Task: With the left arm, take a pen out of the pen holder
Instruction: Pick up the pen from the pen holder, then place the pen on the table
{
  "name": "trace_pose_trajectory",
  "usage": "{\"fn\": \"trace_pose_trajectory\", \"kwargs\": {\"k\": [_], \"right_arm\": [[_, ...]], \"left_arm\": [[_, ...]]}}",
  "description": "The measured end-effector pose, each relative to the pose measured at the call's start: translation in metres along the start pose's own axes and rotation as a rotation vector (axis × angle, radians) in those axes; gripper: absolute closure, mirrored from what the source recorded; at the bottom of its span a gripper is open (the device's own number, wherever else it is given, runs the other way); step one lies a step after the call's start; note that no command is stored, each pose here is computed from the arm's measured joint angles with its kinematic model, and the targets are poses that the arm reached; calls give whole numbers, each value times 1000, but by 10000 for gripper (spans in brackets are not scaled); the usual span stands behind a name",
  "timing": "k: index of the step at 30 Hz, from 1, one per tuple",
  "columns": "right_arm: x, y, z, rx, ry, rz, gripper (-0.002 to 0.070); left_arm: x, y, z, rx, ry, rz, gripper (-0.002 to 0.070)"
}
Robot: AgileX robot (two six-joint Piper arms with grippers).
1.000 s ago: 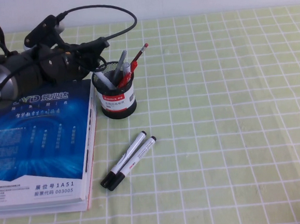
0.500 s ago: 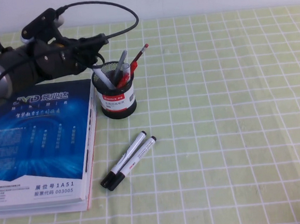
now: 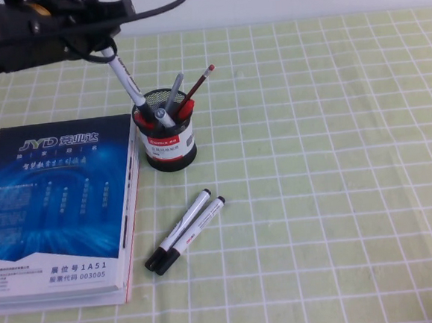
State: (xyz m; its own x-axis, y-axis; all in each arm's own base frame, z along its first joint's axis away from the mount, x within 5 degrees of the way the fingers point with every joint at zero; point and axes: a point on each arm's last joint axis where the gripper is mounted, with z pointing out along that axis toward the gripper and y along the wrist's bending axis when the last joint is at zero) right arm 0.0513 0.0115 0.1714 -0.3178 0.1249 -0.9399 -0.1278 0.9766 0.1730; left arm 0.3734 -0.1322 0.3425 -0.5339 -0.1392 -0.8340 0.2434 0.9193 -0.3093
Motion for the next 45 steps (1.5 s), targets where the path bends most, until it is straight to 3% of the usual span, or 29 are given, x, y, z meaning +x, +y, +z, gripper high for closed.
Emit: {"fn": "trace_pose_trajectory", "kwargs": {"k": [12, 17, 21, 27, 33, 45], "right_arm": [[0, 0, 0, 0, 0, 0, 691], [0, 0, 0, 0, 0, 0, 691], [0, 0, 0, 0, 0, 0, 691], [0, 0, 0, 0, 0, 0, 691], [0, 0, 0, 0, 0, 0, 691], [0, 0, 0, 0, 0, 0, 691]], "left_arm": [[-5, -20, -98, 44, 198, 182, 590], [8, -20, -110, 58, 365, 243, 590], [21, -33, -113, 78, 454, 330, 590], [47, -70, -97, 142, 548, 491, 590], [85, -95, -58, 175, 691, 583, 590], [134, -101, 16, 132, 861, 660, 590]]}}
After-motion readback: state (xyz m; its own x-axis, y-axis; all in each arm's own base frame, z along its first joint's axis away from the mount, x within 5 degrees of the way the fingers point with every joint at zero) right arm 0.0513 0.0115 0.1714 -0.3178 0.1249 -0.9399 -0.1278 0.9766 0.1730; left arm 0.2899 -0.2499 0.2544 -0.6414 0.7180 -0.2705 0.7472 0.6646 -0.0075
